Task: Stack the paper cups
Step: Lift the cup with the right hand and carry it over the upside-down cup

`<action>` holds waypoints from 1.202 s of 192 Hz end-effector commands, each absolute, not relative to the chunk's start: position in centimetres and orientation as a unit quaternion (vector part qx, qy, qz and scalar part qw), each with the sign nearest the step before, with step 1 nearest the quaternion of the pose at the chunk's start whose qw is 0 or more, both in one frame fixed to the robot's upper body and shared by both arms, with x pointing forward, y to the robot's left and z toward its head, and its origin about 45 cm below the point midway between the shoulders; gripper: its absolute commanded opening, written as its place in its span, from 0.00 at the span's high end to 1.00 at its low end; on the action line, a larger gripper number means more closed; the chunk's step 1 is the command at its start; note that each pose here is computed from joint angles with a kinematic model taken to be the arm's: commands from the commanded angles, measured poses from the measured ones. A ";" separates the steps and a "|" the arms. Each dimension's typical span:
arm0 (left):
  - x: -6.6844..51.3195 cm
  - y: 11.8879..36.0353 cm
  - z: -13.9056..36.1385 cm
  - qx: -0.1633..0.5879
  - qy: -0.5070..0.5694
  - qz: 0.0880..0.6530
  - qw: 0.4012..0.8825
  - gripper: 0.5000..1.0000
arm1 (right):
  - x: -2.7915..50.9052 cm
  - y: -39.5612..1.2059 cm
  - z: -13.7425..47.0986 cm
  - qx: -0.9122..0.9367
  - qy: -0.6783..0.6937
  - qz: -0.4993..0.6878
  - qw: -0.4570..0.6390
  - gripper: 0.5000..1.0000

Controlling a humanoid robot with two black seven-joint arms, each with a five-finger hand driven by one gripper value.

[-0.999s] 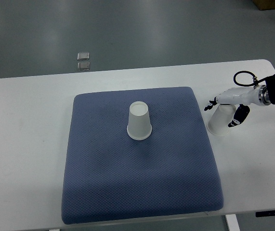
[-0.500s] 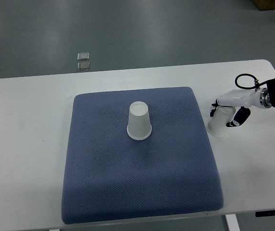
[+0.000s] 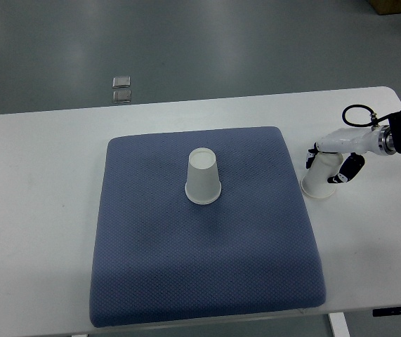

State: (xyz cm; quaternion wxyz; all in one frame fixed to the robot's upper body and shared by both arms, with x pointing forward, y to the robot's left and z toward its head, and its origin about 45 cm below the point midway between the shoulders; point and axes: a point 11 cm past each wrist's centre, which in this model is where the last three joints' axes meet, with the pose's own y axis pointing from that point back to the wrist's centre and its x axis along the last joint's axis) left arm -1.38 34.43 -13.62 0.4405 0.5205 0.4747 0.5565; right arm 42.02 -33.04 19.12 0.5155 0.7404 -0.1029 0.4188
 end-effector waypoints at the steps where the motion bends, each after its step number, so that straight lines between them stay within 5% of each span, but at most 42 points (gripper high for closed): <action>1: -1.4 34.4 -13.6 0.520 0.475 0.557 0.440 0.00 | 42.4 -32.8 19.8 0.739 -0.104 0.424 0.513 0.71; 88: -1.3 34.4 -13.6 0.520 0.474 0.557 0.441 0.00 | 45.9 -30.1 27.0 0.720 -0.106 0.479 0.492 0.70; 231: -1.4 34.4 -13.6 0.520 0.475 0.557 0.440 0.00 | 45.1 -12.3 37.4 0.719 0.048 0.556 0.415 0.69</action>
